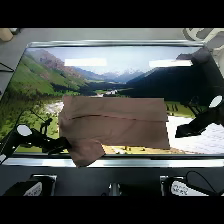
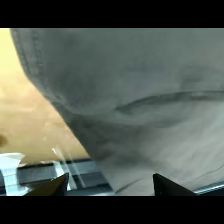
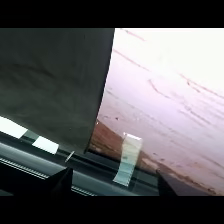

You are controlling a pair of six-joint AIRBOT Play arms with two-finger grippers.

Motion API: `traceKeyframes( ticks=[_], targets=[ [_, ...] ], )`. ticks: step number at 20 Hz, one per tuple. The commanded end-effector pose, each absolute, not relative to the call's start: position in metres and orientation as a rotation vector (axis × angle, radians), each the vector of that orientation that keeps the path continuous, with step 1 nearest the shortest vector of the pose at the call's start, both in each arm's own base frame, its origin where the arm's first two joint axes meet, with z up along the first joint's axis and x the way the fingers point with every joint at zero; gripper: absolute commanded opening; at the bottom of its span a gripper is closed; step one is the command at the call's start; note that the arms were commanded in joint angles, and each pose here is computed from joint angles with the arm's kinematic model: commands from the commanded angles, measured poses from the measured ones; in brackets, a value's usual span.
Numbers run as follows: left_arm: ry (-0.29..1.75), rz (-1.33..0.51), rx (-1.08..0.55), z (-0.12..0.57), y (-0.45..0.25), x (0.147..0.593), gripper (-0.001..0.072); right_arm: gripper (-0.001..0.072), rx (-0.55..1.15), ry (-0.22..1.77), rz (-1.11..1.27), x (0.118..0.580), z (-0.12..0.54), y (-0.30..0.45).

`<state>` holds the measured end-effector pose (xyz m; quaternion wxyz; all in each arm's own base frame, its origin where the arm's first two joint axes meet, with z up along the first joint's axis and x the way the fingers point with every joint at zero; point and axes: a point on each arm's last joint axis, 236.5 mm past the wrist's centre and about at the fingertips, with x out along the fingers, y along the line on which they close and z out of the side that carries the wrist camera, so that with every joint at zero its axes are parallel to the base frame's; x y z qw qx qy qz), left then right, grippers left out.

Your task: Fold the shirts.

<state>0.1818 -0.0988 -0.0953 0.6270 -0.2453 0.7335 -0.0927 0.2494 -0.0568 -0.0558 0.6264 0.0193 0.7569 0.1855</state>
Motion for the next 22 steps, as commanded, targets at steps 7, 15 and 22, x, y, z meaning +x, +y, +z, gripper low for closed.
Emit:
traceKeyframes(
  ticks=[7, 15, 22],
  targets=[
    [1.689, -0.234, -0.533, -0.112, -0.129, 0.177, 0.0243, 0.0675, 0.13, 1.804, 0.5, 0.212, -0.087, -0.031],
    [1.686, -0.241, -0.5, -0.112, -0.125, 0.177, 0.0023, 0.0642, 0.27, 1.684, 0.484, 0.226, -0.11, -0.001],
    [1.657, -0.231, -0.501, -0.113, -0.124, 0.183, 0.0022, 0.029, 0.345, 1.684, 0.505, 0.217, -0.116, 0.015]
  ],
)
